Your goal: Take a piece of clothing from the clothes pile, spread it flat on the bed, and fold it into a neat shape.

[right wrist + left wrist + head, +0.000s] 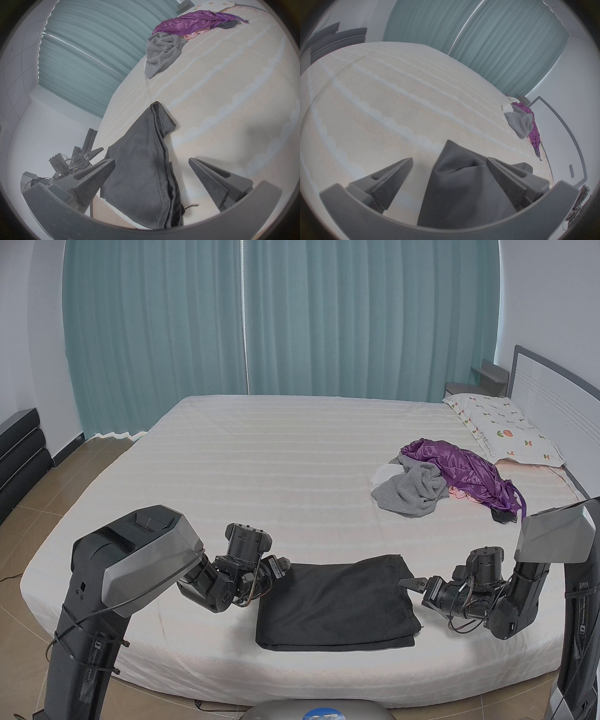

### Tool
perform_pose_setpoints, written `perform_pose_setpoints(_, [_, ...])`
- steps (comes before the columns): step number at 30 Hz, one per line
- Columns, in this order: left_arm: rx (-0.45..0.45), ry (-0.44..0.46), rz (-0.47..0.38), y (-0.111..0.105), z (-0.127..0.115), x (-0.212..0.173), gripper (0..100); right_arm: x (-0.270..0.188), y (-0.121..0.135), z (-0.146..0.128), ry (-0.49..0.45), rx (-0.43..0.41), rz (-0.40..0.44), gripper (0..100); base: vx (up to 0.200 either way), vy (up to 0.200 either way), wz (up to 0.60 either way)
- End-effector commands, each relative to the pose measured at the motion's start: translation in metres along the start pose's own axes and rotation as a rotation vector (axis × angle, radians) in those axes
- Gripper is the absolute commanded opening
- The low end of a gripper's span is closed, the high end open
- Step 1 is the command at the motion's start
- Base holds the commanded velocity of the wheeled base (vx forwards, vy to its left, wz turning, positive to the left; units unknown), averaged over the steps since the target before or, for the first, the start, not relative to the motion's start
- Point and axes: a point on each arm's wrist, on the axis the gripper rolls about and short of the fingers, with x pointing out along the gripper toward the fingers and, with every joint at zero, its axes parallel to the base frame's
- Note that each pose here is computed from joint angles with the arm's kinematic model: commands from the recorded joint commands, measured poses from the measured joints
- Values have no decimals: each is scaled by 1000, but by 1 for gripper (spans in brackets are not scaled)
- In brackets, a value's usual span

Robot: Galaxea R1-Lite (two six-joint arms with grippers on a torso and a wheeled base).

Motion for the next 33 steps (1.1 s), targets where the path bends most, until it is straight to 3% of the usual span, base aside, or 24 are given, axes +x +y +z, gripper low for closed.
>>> perform_pose_setpoints(1, [1, 17, 18, 5, -5, 6, 0, 1, 0, 0, 0, 0, -1, 100, 0, 0, 0])
perform_pose_setpoints(9, [-38, -18, 12, 3, -2, 10, 0, 23, 6, 18, -60, -17, 37, 100, 0, 0, 0])
perform_pose_setpoints(14, [-108, -48, 14, 4, 8, 9, 0, 45, 7, 28, -120, -29, 4, 100, 0, 0, 0])
perform_pose_setpoints(19, [-127, -67, 33, 6, 9, 9, 0, 75, 2, 38, -148, -22, -59, 100, 0, 0, 0])
perform_pose_setpoints(23, [-141, -74, 40, 7, 10, 10, 0, 85, 6, 36, -154, -33, -59, 100, 0, 0, 0])
perform_pose_setpoints(24, [-141, -74, 40, 7, 10, 10, 0, 85, 6, 36, -154, -33, -59, 0, 0, 0, 0])
perform_pose_setpoints(33, [-135, -73, 43, 8, 8, 10, 0, 92, 6, 40, -177, -35, -57, 0, 0, 0, 0])
